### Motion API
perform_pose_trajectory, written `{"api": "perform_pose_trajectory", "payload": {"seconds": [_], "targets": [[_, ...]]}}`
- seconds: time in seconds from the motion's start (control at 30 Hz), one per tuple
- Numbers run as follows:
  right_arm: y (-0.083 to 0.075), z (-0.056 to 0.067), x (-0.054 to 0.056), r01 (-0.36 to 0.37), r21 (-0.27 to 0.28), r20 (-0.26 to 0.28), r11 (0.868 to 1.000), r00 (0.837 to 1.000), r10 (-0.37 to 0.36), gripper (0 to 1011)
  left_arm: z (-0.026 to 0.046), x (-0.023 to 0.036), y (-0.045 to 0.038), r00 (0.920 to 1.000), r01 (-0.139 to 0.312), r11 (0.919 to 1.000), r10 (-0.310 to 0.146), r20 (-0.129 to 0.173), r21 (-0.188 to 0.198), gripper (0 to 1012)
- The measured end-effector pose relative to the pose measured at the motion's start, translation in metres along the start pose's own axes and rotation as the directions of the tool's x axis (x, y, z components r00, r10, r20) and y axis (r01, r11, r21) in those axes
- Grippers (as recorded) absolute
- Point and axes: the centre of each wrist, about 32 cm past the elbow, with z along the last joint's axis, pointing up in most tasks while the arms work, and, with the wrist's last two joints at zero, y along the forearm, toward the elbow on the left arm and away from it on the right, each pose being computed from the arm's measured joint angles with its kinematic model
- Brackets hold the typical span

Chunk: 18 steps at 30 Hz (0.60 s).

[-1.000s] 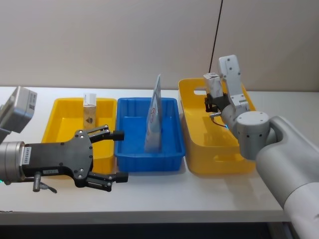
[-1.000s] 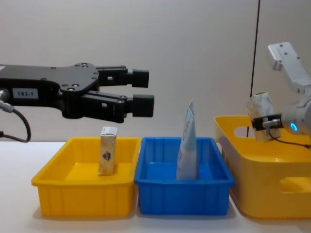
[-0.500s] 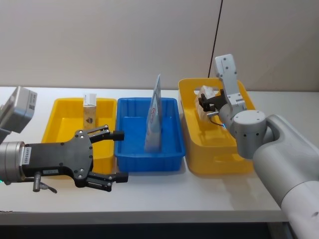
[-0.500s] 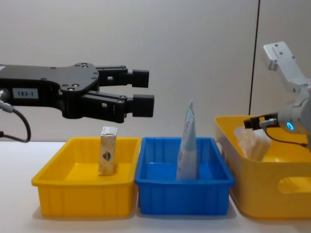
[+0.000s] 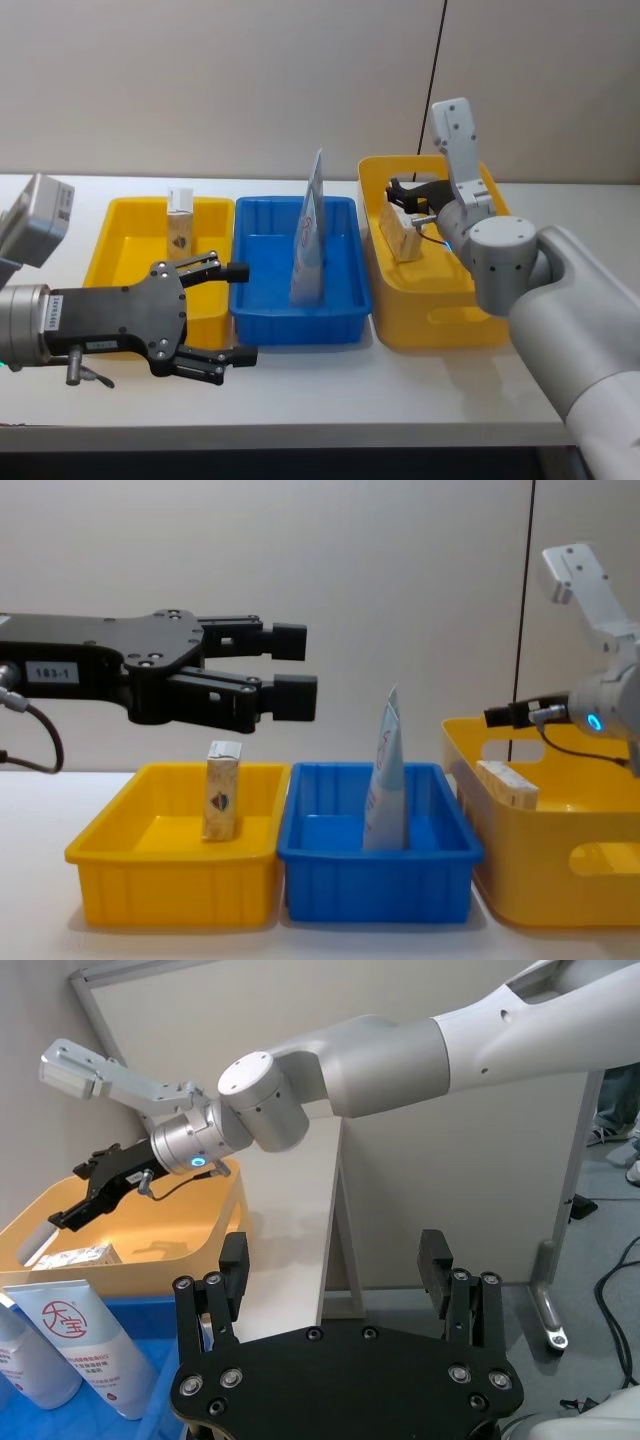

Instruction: Bimanual collaborative sorting of washing and personal care products

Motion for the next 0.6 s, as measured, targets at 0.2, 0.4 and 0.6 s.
{"api": "perform_pose_trajectory", "payload": {"seconds": [0.2, 0.4, 0.6], "targets": [[-0.010, 0.004, -0.001, -0.020, 0.024, -0.001, 1.000, 1.000, 0.020, 1003, 0.0000, 0.0000, 0.0000, 1.0000, 0.000, 1.0000, 0.000, 0.000, 0.000, 1001], [-0.029, 0.006, -0.004, -0.051, 0.061, -0.003, 0.997, 0.999, 0.051, 1004, 0.0000, 0.0000, 0.0000, 1.0000, 0.000, 1.0000, 0.000, 0.000, 0.000, 1001], [-0.055, 0.005, -0.009, -0.089, 0.098, -0.003, 0.991, 0.996, 0.089, 1004, 0.0000, 0.0000, 0.0000, 1.0000, 0.000, 1.0000, 0.000, 0.000, 0.000, 1001]]}}
